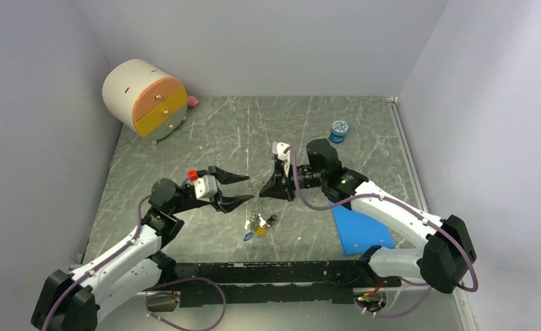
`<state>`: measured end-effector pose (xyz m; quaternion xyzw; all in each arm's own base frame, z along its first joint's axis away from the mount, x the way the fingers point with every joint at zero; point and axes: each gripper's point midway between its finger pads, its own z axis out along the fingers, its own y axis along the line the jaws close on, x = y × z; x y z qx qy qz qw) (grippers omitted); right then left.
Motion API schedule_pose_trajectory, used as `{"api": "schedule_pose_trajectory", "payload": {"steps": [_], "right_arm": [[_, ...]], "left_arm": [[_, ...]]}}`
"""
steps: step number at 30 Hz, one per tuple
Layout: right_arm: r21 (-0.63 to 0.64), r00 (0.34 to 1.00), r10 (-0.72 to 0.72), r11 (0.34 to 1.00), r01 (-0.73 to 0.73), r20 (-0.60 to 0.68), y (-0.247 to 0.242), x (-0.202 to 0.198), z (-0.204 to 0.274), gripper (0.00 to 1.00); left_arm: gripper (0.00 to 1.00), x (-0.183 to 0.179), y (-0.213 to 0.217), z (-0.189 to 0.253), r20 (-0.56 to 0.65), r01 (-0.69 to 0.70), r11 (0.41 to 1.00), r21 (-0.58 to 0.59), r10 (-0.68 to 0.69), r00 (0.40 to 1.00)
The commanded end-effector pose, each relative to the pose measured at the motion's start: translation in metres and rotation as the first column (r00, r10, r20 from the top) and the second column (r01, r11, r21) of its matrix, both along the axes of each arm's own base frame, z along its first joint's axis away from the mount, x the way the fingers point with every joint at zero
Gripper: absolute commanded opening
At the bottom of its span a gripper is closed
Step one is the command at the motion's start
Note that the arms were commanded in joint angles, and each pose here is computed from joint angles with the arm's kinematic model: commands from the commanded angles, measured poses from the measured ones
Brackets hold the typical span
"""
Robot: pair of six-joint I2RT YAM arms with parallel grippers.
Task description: Put the keys on the keyring
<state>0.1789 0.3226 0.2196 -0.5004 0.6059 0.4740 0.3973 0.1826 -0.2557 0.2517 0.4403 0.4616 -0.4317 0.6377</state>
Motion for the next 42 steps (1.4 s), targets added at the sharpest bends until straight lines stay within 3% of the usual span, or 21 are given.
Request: {"api": "schedule_pose_trajectory", "payload": {"steps": [1,7,13,23,34,42], "right_arm": [[-0.093,1.000,0.018,0.996,-0.016,0.020,-0.001,0.005,0.004,0.00],[-0.269,1.000,0.004,0.963,-0.003,0.001,-0.007,0.010,-0.012,0.00],[-0.341,1.000,0.023,0.940,-0.020,0.003,-0.006,0.011,-0.012,0.00],[-0.323,0.998,0.066,0.944,-0.063,0.000,0.005,0.004,-0.011,0.00],[-0.299,0.997,0.069,0.952,-0.060,0.020,0.008,0.005,-0.003,0.00],[-0.299,0.997,0.070,0.952,-0.061,0.019,0.009,0.005,-0.005,0.00]], "left_arm": [[0.58,0.016,0.011,-0.032,-0.031,-0.089,0.969,0.232,0.098,0.995],[0.54,0.013,0.006,-0.048,-0.053,-0.018,0.934,0.358,0.040,0.998],[0.53,0.004,-0.010,-0.065,-0.058,0.067,0.889,0.453,-0.045,0.997],[0.47,0.011,-0.025,-0.052,-0.029,0.055,0.925,0.375,-0.048,0.998],[0.31,0.005,-0.032,-0.059,-0.057,0.127,0.913,0.387,-0.114,0.992],[0.29,0.001,-0.038,-0.056,-0.064,0.160,0.918,0.362,-0.147,0.987]]}}
